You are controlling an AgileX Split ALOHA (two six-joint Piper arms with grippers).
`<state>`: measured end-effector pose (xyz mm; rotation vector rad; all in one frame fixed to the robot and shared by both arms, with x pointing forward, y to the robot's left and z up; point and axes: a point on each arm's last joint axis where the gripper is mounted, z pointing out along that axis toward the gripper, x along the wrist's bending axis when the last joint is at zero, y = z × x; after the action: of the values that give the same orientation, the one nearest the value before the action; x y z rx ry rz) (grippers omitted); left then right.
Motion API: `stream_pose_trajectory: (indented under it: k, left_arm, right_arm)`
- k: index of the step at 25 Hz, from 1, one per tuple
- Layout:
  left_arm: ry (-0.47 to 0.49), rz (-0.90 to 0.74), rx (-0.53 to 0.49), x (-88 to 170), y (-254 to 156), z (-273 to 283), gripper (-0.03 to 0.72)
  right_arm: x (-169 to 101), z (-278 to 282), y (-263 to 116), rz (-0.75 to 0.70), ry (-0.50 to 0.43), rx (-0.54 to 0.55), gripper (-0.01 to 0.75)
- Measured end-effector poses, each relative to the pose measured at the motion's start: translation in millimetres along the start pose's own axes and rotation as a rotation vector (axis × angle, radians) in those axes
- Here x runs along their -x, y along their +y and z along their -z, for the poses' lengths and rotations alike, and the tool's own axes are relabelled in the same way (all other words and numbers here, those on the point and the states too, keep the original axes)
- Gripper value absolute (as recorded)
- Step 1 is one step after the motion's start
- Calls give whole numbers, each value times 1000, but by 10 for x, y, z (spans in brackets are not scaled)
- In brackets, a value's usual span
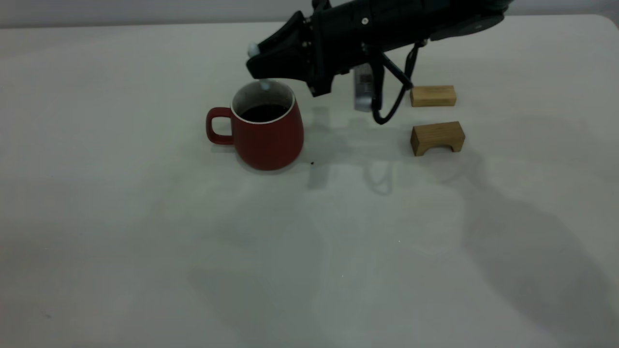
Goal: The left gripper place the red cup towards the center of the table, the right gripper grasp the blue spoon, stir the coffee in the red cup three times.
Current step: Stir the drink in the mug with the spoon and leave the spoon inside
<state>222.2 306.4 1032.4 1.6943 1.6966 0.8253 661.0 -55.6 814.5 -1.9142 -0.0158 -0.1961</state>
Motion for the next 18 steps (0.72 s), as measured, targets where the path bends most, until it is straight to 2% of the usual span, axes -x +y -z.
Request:
stream_pose_trajectory:
  k: [5, 8, 11, 16, 18]
  left_arm:
    - [0, 0, -1, 0, -1, 0, 594]
    - [0, 0, -1, 0, -1, 0, 594]
    - [0, 0, -1, 0, -1, 0, 594]
    - [0, 0, -1, 0, -1, 0, 594]
    - [0, 0, -1, 0, -1, 0, 594]
  right_arm:
    - [36, -73, -47, 186, 5, -16, 148]
    - [12, -32, -19, 219, 6, -5, 148]
    - [-25, 55, 40, 190, -6, 17, 148]
    - [-10, 100, 82, 41, -45, 42, 148]
    - [22, 54, 56, 42, -55, 36, 148]
